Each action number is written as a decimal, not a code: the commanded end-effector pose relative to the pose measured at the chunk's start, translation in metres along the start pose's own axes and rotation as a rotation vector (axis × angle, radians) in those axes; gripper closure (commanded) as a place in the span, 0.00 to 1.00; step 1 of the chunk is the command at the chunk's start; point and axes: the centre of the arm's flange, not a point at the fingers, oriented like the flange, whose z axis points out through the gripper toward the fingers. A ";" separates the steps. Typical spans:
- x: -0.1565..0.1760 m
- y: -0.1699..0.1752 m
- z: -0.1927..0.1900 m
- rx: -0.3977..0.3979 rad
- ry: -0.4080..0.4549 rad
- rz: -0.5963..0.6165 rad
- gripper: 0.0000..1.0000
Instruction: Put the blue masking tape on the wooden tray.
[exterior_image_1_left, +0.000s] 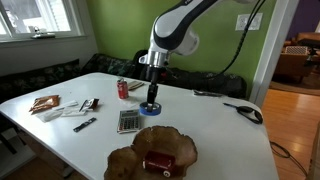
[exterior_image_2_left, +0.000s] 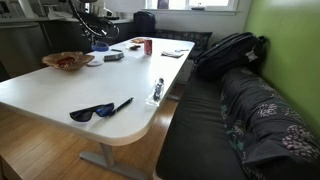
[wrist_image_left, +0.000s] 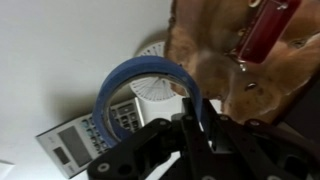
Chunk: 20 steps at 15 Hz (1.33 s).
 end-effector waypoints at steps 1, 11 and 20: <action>0.016 -0.009 0.009 0.185 -0.042 -0.062 0.97; 0.000 -0.048 0.016 0.172 -0.156 -0.002 0.97; -0.023 -0.087 0.031 0.216 -0.352 0.097 0.97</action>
